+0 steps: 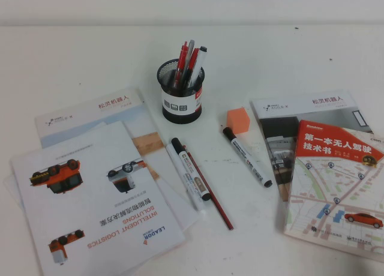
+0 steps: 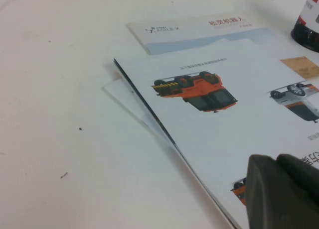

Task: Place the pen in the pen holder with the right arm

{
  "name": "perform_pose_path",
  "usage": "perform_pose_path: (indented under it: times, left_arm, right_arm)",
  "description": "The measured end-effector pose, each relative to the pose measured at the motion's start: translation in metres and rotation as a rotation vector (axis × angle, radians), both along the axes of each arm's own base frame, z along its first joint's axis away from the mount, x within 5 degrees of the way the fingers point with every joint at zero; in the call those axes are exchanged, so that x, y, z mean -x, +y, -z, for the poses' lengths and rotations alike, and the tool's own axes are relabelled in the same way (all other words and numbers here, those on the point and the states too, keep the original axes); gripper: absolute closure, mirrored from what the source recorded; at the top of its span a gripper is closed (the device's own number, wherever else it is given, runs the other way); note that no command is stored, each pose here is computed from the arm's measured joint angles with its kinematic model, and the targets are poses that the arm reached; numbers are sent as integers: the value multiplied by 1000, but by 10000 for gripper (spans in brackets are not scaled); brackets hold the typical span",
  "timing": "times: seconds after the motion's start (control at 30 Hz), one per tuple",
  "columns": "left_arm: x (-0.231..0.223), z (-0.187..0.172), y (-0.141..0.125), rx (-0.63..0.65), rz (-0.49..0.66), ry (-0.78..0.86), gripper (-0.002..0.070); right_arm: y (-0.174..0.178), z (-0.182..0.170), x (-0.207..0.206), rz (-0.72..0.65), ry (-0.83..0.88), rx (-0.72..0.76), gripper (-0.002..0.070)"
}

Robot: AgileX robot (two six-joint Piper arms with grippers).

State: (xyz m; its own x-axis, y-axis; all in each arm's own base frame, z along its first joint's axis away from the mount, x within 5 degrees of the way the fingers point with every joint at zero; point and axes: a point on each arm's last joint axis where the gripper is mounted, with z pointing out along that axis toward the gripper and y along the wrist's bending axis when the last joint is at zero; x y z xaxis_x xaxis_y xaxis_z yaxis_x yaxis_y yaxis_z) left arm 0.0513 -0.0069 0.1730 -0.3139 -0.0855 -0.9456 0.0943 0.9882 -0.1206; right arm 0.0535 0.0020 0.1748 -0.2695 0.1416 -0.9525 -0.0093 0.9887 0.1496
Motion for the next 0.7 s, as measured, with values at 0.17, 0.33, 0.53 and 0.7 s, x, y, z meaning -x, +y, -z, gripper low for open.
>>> perform_pose_path:
  times: [0.17,0.33,0.53,0.7]
  left_arm:
    - [0,0,0,0,0,0,677]
    - [0,0,0,0,0,0,677]
    - [0,0,0,0,0,0,677]
    - [0,0,0,0,0,0,678]
  right_arm:
    - [0,0,0,0,0,1,696]
    - [0,0,0,0,0,1,696]
    - [4,0,0,-9,8,-118,696]
    - [14,-5,1,-30,8,-500,696]
